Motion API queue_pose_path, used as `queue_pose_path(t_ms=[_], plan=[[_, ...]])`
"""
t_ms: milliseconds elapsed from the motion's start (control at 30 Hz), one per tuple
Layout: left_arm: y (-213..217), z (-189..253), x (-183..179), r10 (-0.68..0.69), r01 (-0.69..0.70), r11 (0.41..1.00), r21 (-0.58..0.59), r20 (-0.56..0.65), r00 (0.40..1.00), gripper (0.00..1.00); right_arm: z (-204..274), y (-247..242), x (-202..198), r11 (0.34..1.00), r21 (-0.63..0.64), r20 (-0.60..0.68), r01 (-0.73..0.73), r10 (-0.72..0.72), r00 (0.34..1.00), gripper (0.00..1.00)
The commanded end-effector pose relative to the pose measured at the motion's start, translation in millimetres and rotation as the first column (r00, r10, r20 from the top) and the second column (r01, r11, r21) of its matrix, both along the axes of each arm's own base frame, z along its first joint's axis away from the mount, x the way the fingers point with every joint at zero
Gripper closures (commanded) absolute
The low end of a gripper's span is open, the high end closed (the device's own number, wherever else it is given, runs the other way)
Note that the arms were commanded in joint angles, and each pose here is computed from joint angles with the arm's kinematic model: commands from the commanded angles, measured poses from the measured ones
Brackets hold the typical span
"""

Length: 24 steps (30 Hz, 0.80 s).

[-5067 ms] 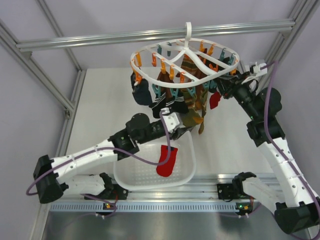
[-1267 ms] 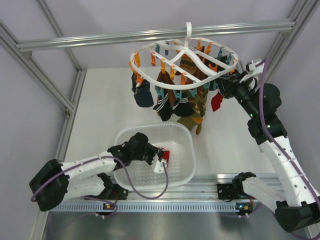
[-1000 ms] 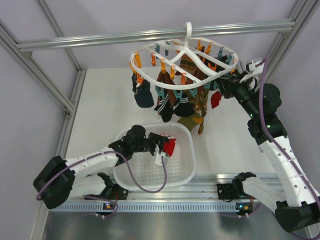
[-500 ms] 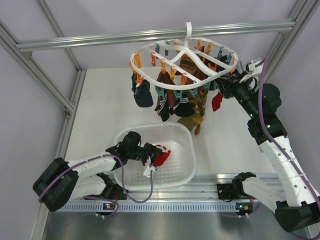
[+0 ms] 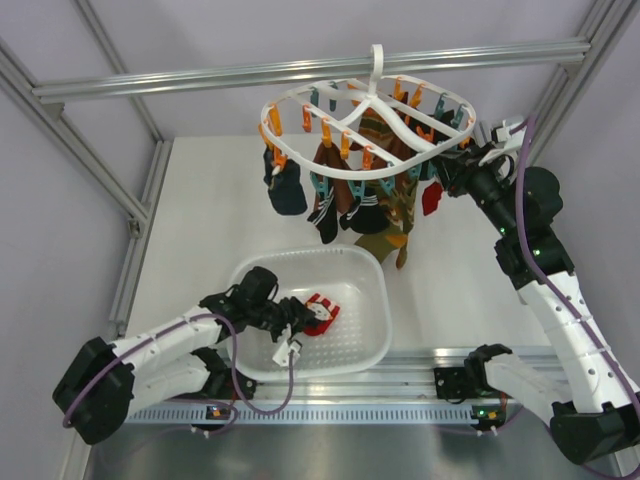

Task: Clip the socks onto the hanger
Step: Pick up the sock from the bin.

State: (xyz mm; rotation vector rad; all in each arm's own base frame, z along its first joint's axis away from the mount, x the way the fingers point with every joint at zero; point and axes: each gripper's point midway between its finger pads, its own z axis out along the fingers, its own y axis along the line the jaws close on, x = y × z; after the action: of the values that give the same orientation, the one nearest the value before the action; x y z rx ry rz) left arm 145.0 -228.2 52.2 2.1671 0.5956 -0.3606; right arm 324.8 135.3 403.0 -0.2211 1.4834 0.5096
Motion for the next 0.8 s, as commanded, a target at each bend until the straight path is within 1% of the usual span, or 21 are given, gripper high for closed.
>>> queue_pose_path(t_ms=[0, 33, 100, 133, 167, 200, 267, 300, 333, 400, 433, 467, 500, 533, 567, 600, 633, 667, 700, 733, 767], plan=[[-5, 31, 0, 0.019, -0.020, 0.999, -0.034, -0.047, 0.999, 0.57, 5, 8, 8, 1.000, 0.025, 0.025, -0.014, 0.013, 1.000, 1.00], [-4, 38, 2, 0.067, -0.071, 0.997, -0.042, -0.086, 0.994, 0.57, 6, 8, 8, 1.000, 0.026, 0.028, -0.014, 0.013, 1.000, 1.00], [-8, 58, 8, 0.125, -0.134, 0.989, -0.067, -0.121, 0.985, 0.57, 4, 8, 9, 1.000, 0.026, 0.021, -0.011, 0.010, 1.000, 1.00], [-7, 65, 6, 0.164, -0.178, 0.982, -0.066, -0.175, 0.971, 0.57, 5, 7, 9, 1.000, 0.028, 0.022, -0.010, 0.009, 1.000, 1.00], [-4, 66, 0, 0.178, -0.191, 0.981, -0.040, -0.225, 0.958, 0.56, 4, 9, 9, 0.999, 0.029, 0.016, -0.013, 0.012, 1.000, 1.00], [-7, 80, -1, 0.178, -0.197, 0.979, -0.054, -0.248, 0.952, 0.55, 4, 8, 9, 0.999, 0.033, 0.013, -0.012, 0.011, 1.000, 1.00], [-3, 85, -9, 0.228, -0.245, 0.969, -0.007, -0.345, 0.911, 0.55, 4, 8, 9, 0.999, 0.037, 0.009, -0.009, 0.009, 1.000, 1.00], [-5, 94, -7, 0.248, -0.269, 0.963, -0.008, -0.362, 0.899, 0.55, 5, 8, 9, 0.999, 0.039, 0.010, -0.009, 0.009, 1.000, 1.00], [-3, 93, -8, 0.305, -0.324, 0.946, 0.030, -0.425, 0.852, 0.55, 5, 8, 9, 0.999, 0.039, 0.010, -0.008, 0.007, 1.000, 1.00], [-2, 94, -6, 0.366, -0.376, 0.924, 0.077, -0.469, 0.804, 0.55, 5, 8, 10, 0.999, 0.040, 0.010, -0.005, 0.004, 1.000, 1.00], [-2, 94, -6, 0.418, -0.426, 0.898, 0.112, -0.522, 0.744, 0.55, 4, 7, 10, 0.999, 0.040, 0.006, -0.003, 0.003, 1.000, 1.00], [-6, 96, -5, 0.443, -0.452, 0.883, 0.129, -0.548, 0.709, 0.54, 4, 8, 10, 0.999, 0.041, 0.004, -0.005, 0.005, 1.000, 1.00], [-10, 96, 7, 0.501, -0.512, 0.846, 0.147, -0.548, 0.670, 0.54, 4, 8, 11, 0.999, 0.040, 0.006, -0.005, 0.005, 1.000, 1.00], [-14, 94, 8, 0.569, -0.577, 0.790, 0.208, -0.600, 0.562, 0.54, 5, 8, 11, 0.999, 0.041, 0.005, -0.005, 0.005, 1.000, 1.00], [-19, 90, 4, 0.601, -0.591, 0.767, 0.251, -0.605, 0.523, 0.54, 5, 8, 11, 0.999, 0.040, 0.006, -0.003, 0.003, 1.000, 1.00], [-24, 82, 9, 0.656, -0.620, 0.722, 0.309, -0.591, 0.469, 0.53, 5, 8, 12, 0.999, 0.040, 0.006, -0.003, 0.003, 1.000, 1.00], [-20, 72, 18, 0.753, -0.704, 0.606, 0.371, -0.555, 0.355, 0.53, 5, 8, 12, 0.999, 0.042, 0.003, -0.004, 0.003, 1.000, 1.00], [-23, 64, 15, 0.786, -0.715, 0.566, 0.412, -0.530, 0.317, 0.53, 6, 8, 11, 0.999, 0.043, 0.005, -0.001, 0.000, 1.000, 1.00], [-25, 55, 15, 0.827, -0.723, 0.489, 0.487, -0.522, 0.208, 0.53, 6, 7, 12, 0.999, 0.042, 0.005, 0.003, -0.003, 1.000, 1.00], [-22, 48, 16, 0.855, -0.731, 0.440, 0.521, -0.492, 0.164, 0.53, 6, 7, 12, 0.999, 0.042, 0.005, 0.004, -0.004, 1.000, 1.00], [-24, 45, 17, 0.870, -0.748, 0.417, 0.516, -0.464, 0.165, 0.46, 6, 6, 12, 0.999, 0.044, 0.004, 0.007, -0.007, 1.000, 1.00]])
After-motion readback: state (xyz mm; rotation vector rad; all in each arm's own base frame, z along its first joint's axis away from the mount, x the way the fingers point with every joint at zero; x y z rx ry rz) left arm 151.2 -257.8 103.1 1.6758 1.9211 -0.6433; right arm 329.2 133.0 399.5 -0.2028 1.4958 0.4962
